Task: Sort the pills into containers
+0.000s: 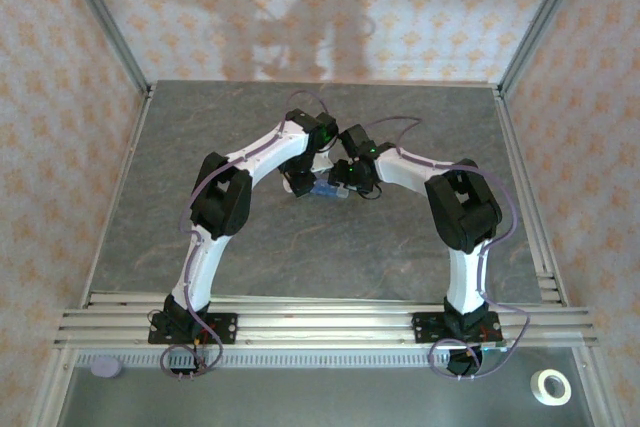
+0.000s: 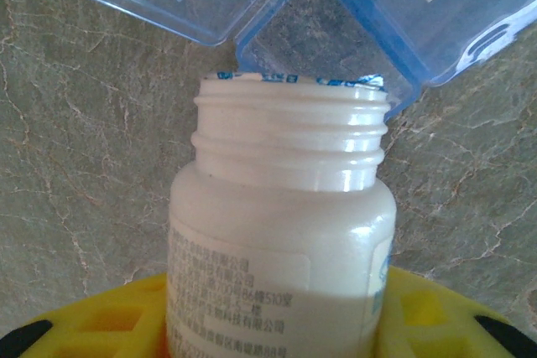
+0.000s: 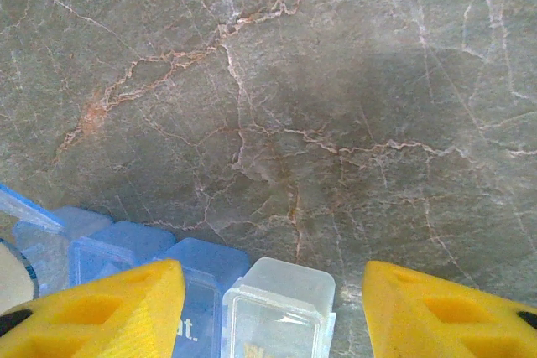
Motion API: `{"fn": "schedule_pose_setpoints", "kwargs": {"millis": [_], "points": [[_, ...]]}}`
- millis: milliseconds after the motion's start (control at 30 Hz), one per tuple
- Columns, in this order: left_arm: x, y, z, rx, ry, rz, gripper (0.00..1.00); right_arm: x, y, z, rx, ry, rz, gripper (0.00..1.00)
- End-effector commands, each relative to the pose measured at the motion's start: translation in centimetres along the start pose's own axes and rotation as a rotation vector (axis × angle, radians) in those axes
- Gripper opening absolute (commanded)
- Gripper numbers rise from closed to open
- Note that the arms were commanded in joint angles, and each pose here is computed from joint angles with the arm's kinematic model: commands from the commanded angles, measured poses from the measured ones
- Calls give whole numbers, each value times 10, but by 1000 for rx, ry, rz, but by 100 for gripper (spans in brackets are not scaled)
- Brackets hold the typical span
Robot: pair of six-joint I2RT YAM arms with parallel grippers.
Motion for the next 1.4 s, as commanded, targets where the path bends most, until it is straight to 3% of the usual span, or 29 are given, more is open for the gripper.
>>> {"fn": "schedule_pose_setpoints", "kwargs": {"millis": [0,467,767,967,1367], "points": [[9,6,-7,-14,22,6,0,12,0,-3,28,40,-5,59],[8,9,-4,-19,31,-5,0,8,0,-8,42,26,-9,59],[10,41,-38,13,-112,-162,0,-6,8,-31,32,-39,-20,61],[14,46,-60,20,-170,-177,0,-19,15,-50,3,-82,-12,63],[22,23,-43,35,-62,-140,0,-14,-11,-61,45,-69,14,71]]}}
Point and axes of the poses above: each hand's point on the last joint's axis, 136 mm out from that joint toward the fingers, its own z axis out along the fingers, its own y axis along the line the jaws close on, x = y × z, the point moved 4 cm from there along -z, back along the fingers, and after that the axes turned 1 degree about -z, right-handed, at the moved point
